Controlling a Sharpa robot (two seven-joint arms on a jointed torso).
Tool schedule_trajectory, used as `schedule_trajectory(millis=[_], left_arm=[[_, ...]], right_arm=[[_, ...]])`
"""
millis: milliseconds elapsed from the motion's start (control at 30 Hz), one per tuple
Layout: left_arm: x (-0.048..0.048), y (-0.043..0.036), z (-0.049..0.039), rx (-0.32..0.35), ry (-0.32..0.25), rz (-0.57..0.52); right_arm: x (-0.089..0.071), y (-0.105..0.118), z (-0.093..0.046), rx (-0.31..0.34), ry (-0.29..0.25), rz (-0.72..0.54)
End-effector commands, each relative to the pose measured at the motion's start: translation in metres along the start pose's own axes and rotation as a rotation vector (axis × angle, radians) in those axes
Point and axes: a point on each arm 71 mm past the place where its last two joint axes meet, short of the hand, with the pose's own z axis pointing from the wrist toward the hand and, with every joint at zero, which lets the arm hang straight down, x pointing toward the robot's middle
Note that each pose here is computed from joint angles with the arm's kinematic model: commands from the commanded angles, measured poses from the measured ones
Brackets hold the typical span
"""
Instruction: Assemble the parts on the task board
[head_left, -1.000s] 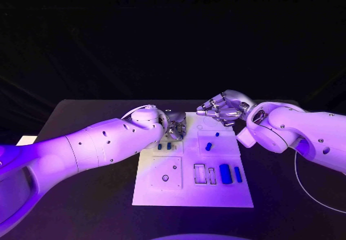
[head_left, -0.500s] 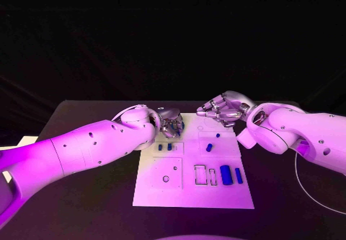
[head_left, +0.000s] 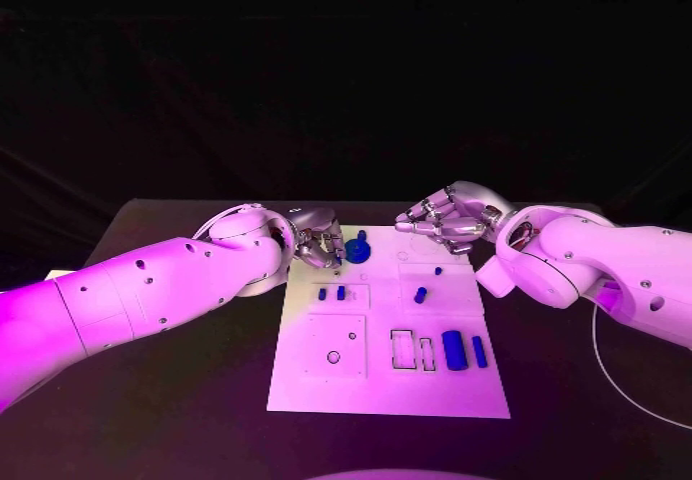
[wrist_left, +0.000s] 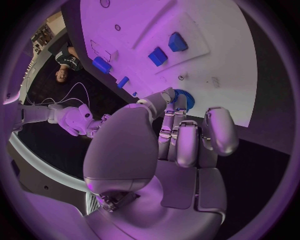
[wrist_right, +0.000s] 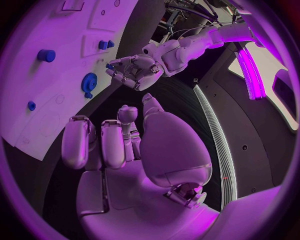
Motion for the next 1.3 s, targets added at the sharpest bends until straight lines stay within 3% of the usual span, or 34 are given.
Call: schedule_trajectory(millis=[33,767,1300], left_arm=[[0.0027,0.0022,-0.0006,-0.009,0.034,-0.018],[0.0147,0.0058,0.0039,-0.036,0.099,0.008],[0.0163,0.0057,0.0087,-0.040,0.092,0.031]], right_arm=[[0.001,0.001,0.000,-0.014,0.010,-0.007],[0.001,0.001,0.000,-0.015,0.012,-0.008],[0.002,0.001,0.001,-0.016,0.014,-0.008]])
